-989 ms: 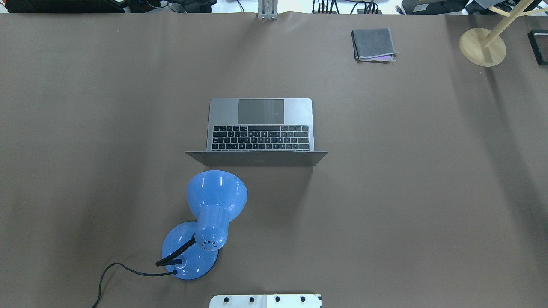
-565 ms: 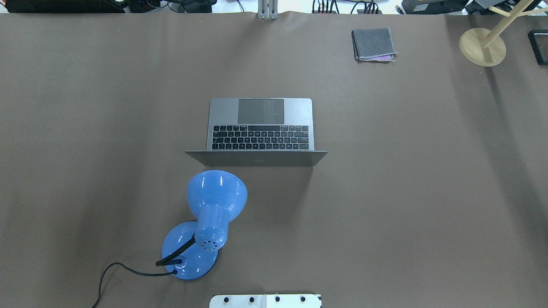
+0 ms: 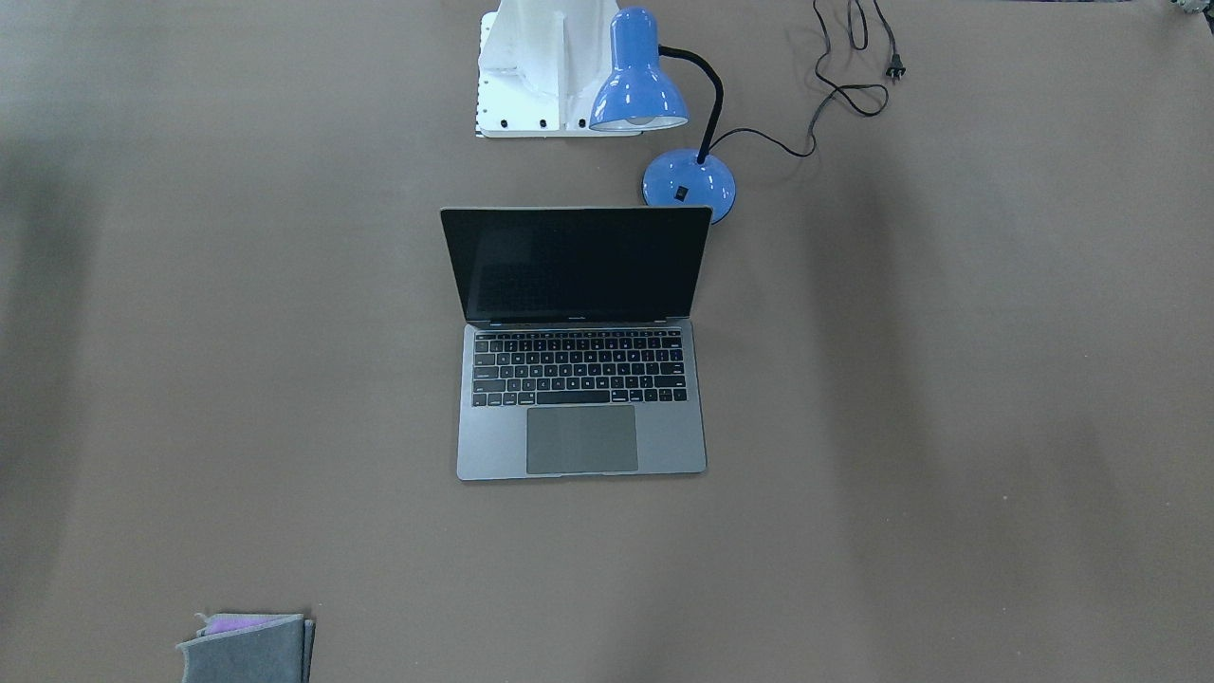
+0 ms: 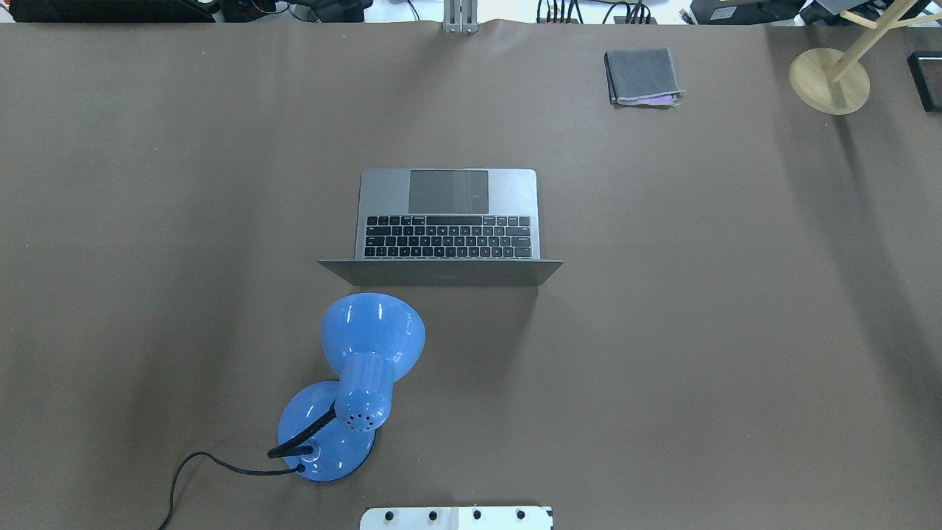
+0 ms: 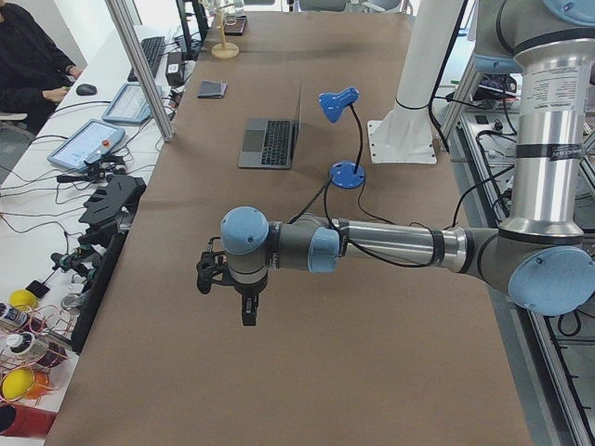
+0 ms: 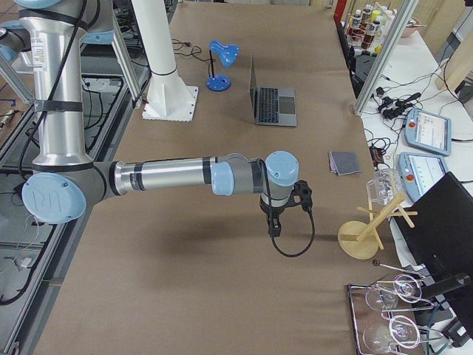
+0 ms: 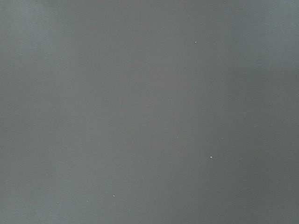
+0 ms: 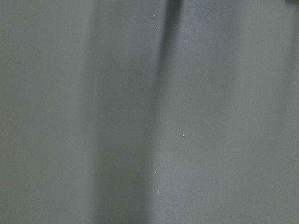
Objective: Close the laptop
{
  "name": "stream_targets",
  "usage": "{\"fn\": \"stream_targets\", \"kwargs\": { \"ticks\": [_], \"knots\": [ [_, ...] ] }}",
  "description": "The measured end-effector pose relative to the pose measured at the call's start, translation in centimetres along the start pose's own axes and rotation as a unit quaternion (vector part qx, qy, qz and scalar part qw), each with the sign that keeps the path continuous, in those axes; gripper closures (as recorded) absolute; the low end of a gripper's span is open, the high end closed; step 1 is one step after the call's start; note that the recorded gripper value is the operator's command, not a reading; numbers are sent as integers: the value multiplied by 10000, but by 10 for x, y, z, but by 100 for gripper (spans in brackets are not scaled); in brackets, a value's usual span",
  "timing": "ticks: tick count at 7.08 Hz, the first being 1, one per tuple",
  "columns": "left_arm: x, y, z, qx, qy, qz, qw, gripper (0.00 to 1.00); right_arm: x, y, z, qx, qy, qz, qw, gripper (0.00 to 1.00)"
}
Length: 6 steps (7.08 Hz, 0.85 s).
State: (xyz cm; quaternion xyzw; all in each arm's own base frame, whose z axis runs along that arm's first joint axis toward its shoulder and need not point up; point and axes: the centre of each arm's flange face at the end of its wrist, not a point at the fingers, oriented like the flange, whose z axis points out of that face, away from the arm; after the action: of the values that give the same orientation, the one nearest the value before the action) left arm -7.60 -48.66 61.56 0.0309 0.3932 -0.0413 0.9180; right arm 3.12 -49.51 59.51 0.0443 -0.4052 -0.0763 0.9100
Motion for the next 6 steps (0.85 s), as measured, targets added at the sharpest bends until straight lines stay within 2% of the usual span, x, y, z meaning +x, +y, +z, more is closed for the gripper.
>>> {"fn": "stream_targets", "kwargs": {
  "ticks": [6],
  "knots": [
    [0, 0, 0, 6, -6, 13, 10000, 2, -1, 0, -1, 13, -28, -11, 10000, 0]
  ]
}}
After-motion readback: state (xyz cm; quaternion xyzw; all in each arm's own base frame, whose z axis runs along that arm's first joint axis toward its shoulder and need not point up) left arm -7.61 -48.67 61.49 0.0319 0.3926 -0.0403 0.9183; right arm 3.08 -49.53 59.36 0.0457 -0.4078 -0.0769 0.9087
